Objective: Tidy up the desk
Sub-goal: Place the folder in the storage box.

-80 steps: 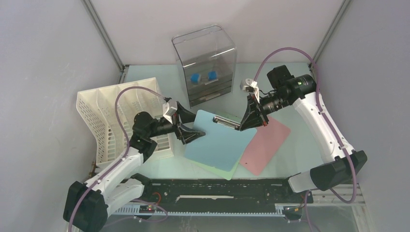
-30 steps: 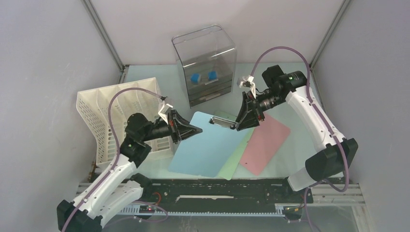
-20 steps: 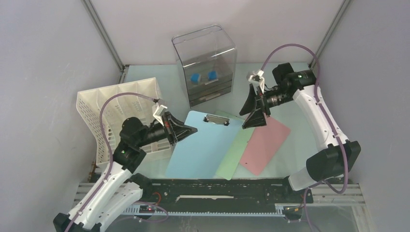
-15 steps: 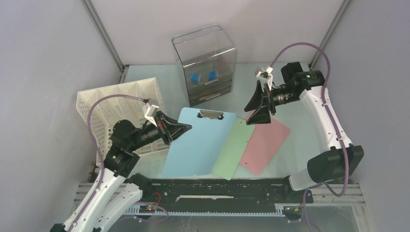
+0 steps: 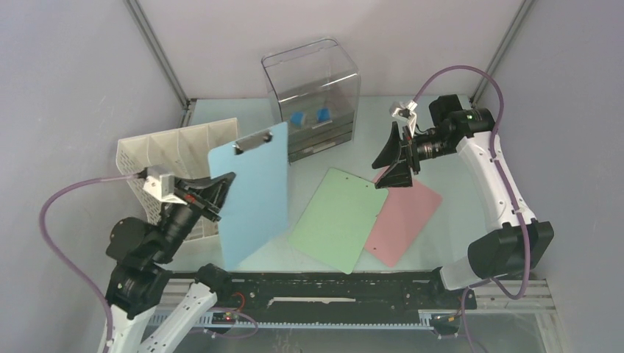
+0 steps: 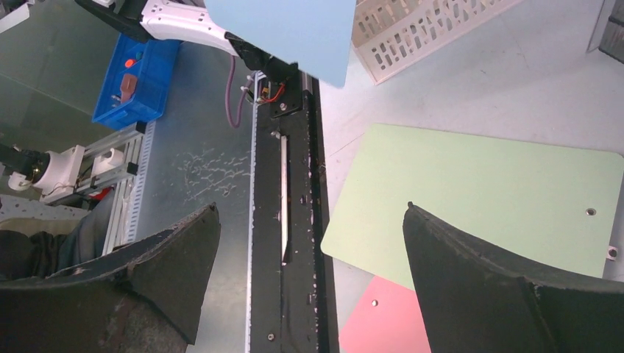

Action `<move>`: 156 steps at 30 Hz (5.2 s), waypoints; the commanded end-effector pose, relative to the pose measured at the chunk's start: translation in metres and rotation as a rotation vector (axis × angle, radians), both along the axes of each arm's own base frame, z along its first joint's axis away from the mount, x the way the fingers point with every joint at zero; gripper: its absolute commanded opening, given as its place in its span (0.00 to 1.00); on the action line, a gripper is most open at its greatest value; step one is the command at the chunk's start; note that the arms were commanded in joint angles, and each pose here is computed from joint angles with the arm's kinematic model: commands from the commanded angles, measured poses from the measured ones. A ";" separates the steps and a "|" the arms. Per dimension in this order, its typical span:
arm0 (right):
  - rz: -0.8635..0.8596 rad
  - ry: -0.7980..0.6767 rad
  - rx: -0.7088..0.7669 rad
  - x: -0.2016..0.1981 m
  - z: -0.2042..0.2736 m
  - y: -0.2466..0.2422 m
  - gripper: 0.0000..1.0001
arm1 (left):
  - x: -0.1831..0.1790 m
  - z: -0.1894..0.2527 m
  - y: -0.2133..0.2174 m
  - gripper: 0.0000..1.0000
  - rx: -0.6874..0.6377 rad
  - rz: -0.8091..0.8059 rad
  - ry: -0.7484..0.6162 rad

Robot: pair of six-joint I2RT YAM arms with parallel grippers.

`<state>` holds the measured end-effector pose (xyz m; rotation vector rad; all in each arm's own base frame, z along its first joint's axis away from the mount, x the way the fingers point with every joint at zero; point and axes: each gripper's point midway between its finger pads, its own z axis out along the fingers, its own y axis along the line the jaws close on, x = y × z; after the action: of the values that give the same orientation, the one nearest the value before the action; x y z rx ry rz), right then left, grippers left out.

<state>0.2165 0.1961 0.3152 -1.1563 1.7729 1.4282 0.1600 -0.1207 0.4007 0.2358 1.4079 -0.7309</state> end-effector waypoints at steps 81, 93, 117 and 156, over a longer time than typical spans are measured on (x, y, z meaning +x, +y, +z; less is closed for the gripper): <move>0.010 -0.003 0.022 0.002 0.000 0.002 1.00 | 0.087 -0.059 0.153 0.94 -0.020 0.948 0.417; 0.008 -0.005 0.025 0.002 0.001 0.002 1.00 | 0.094 -0.082 0.164 0.73 0.044 1.043 0.559; 0.007 -0.006 0.027 0.002 0.001 0.001 1.00 | 0.099 -0.078 0.173 0.00 0.170 1.042 0.404; 0.006 -0.011 0.031 0.001 0.002 -0.001 1.00 | 0.088 -0.095 0.154 0.71 0.171 0.891 0.057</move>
<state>0.2187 0.1949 0.3067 -1.1464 1.7851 1.4417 0.2561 0.0325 0.2887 -0.2486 1.4715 0.1526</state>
